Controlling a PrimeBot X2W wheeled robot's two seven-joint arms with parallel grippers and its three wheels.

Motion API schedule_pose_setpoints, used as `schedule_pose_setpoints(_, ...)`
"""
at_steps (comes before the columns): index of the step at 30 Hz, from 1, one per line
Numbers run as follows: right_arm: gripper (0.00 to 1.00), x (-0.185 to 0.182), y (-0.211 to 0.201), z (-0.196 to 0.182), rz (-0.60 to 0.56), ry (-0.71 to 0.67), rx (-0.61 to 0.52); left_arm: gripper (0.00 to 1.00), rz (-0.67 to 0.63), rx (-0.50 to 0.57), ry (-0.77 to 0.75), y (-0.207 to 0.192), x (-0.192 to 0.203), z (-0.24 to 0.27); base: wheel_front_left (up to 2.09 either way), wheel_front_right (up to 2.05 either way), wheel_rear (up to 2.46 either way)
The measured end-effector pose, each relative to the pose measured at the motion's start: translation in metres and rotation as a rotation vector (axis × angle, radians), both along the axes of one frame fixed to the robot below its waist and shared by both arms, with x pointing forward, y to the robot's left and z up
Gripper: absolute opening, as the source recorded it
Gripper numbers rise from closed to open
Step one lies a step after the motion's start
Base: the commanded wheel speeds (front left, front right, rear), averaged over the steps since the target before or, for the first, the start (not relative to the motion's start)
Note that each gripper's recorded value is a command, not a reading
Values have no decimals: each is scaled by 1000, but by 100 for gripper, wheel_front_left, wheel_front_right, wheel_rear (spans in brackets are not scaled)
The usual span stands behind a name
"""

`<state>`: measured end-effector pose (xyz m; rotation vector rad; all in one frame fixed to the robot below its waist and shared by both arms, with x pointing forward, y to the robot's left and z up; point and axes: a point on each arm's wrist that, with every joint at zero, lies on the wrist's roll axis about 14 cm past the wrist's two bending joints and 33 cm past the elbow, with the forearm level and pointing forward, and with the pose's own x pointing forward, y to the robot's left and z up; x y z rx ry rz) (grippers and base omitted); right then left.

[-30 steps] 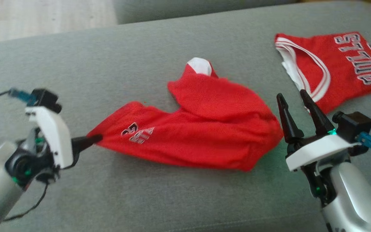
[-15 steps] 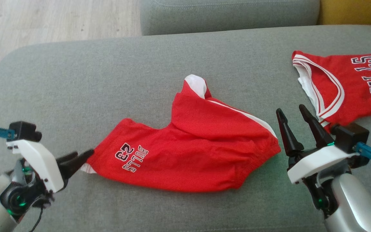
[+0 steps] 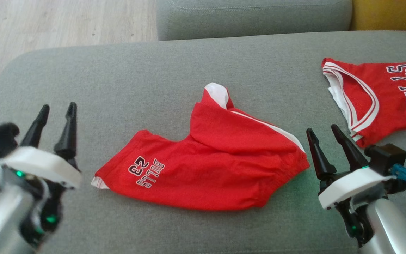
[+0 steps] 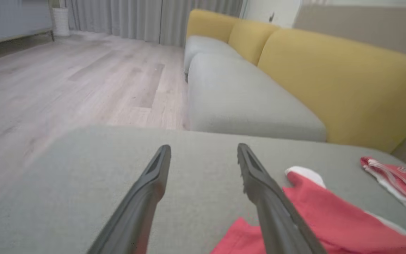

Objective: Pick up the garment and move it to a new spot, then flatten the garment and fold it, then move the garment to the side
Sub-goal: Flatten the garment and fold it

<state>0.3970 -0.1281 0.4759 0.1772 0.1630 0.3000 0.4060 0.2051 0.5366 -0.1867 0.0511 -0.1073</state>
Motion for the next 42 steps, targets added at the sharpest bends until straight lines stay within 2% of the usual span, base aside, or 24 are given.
schedule_pose_setpoints(3, 100, 1, 0, -3, 3, 18, -5, 100, 77, -33, -82, -5, -14, 11, 0, 0, 0)
schedule_pose_setpoints(6, 100, 1, 1, -8, 11, 50, -15, 100, 126, -37, -98, -5, -32, 3, 0, 0, 0)
schedule_pose_setpoints(11, 100, -3, 4, -35, 39, 187, -62, 100, 114, -14, -96, -12, -49, -10, 0, 0, 0)
schedule_pose_setpoints(17, 100, -15, 7, -80, 86, 447, -127, 100, 115, -30, -108, -15, -49, -13, 0, 0, 0)
schedule_pose_setpoints(22, 99, 2, 12, -77, 102, 469, -139, 100, 135, -39, -105, -10, -51, -18, 0, 0, 0)
schedule_pose_setpoints(24, 40, 5, 16, -78, 113, 484, -145, 100, 149, -36, -100, -5, -52, -21, 0, 0, 0)
schedule_pose_setpoints(25, 0, 5, 17, -80, 117, 492, -147, 100, 152, -35, -99, -4, -52, -22, 0, 0, 0)
schedule_pose_setpoints(29, 0, 5, 18, -87, 123, 521, -152, 100, 177, -35, -101, 3, -53, -23, 0, 0, 0)
schedule_pose_setpoints(33, 0, 16, 16, -79, 112, 480, -149, 100, 194, -32, -96, 9, -54, -26, 0, 0, 0)
schedule_pose_setpoints(38, 0, 58, 19, -48, 123, 374, -172, 100, 202, -33, -82, 10, -51, -32, 0, 0, 0)
schedule_pose_setpoints(42, 0, 92, 27, -34, 151, 355, -194, 100, 200, -35, -70, 10, -44, -37, 0, 0, 0)
